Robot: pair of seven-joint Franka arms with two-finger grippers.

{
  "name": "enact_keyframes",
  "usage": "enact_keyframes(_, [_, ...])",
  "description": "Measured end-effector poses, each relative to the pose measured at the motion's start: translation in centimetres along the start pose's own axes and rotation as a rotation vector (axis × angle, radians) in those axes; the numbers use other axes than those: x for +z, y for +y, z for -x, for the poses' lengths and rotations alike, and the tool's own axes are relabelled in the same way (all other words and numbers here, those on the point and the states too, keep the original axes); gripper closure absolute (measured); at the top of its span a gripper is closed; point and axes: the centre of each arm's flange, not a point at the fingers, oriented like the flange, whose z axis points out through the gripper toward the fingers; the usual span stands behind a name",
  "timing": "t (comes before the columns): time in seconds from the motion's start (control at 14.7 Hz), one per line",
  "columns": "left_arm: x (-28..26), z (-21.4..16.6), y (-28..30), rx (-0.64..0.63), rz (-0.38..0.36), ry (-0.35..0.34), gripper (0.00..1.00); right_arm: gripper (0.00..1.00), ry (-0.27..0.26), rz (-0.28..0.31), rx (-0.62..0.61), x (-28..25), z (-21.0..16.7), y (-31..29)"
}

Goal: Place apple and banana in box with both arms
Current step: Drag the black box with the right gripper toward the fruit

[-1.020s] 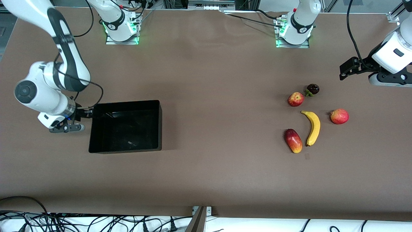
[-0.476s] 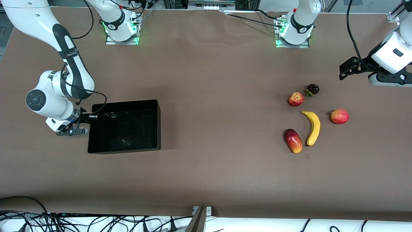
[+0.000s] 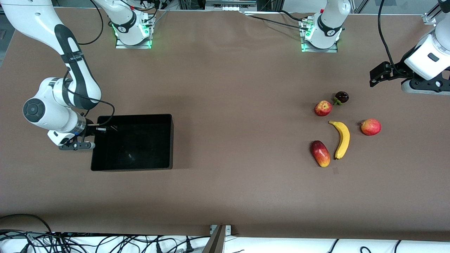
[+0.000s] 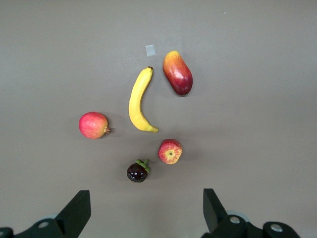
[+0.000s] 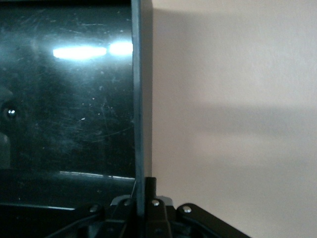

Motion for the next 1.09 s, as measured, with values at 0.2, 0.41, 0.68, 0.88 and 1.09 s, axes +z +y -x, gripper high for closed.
enact_keyframes(0.2, [0.0, 0.0, 0.0, 0.0, 0.0, 0.0, 0.0, 0.97, -0.011, -0.021, -0.068, -3.9, -2.3, -5.4])
enact_keyframes(0.41, [0.0, 0.0, 0.1, 0.002, 0.0, 0.0, 0.0, 0.97, -0.022, -0.042, -0.097, -6.4, -3.0, -13.8])
enact_keyframes(0.68, [0.0, 0.0, 0.2, 0.003, 0.0, 0.0, 0.0, 0.97, -0.053, -0.15, -0.08, -5.7, -0.8, -28.9])
enact_keyframes(0.88, [0.2, 0.3, 0.2, 0.003, -0.001, -0.026, 0.0, 0.97, -0.068, -0.148, -0.035, -4.1, 1.5, -39.6])
enact_keyframes(1.09, [0.3, 0.4, 0.1, 0.002, -0.001, -0.039, 0.0, 0.97, -0.023, -0.168, -0.012, -1.8, 3.0, -46.9])
